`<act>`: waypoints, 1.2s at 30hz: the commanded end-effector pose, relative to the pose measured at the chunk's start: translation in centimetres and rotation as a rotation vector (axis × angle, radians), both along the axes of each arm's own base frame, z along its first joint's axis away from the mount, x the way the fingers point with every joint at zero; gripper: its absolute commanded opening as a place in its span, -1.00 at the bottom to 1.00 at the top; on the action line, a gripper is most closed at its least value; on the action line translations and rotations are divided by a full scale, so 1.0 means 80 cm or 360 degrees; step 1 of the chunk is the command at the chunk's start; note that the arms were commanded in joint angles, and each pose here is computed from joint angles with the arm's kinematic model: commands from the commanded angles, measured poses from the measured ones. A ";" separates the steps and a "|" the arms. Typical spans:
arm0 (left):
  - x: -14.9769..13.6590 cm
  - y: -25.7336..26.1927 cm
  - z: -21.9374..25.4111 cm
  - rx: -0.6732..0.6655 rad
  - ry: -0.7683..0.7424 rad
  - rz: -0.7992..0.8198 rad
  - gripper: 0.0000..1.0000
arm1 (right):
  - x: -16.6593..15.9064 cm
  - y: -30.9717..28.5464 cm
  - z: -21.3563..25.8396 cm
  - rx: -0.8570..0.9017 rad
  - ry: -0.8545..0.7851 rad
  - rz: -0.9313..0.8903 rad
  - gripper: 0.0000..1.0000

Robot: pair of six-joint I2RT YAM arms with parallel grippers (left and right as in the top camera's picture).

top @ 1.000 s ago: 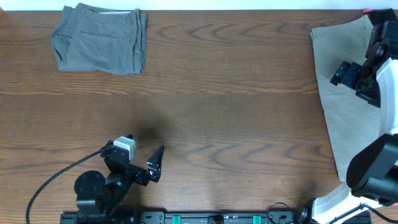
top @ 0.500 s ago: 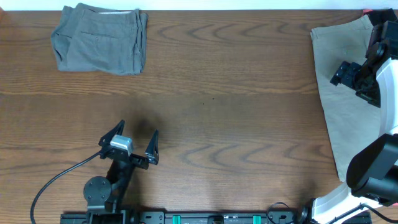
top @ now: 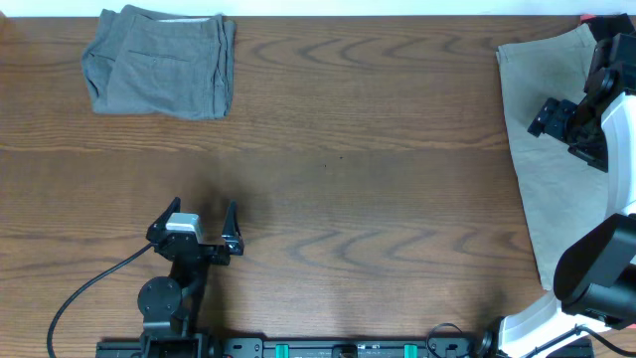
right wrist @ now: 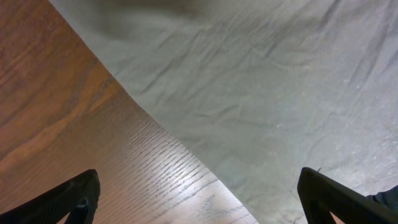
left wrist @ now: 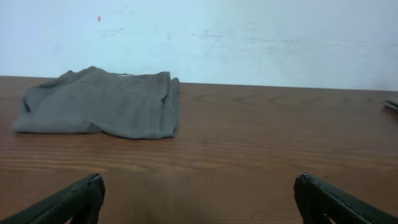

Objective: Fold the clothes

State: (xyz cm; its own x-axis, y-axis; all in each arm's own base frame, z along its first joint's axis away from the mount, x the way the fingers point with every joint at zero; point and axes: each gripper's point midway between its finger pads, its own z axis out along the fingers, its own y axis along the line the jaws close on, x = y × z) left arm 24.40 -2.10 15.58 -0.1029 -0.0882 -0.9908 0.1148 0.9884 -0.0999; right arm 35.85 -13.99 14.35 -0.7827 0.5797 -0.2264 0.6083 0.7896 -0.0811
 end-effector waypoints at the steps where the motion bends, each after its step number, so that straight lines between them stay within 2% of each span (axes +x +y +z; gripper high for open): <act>1: -0.001 0.003 -0.019 0.0019 0.0071 0.0019 0.96 | 0.001 -0.003 0.003 -0.0011 -0.0009 -0.0017 0.99; 36: -0.001 0.003 -0.019 0.0019 0.0074 0.0019 0.96 | 0.001 0.000 0.007 -0.0015 -0.0022 -0.0007 0.99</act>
State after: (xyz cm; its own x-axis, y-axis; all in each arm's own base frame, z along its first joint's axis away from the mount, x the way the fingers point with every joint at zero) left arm 24.41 -1.90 15.58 -0.1030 -0.0883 -0.9908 0.1034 0.9897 -0.0989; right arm 35.85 -13.97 14.35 -0.7829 0.5794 -0.2264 0.6080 0.7898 -0.0811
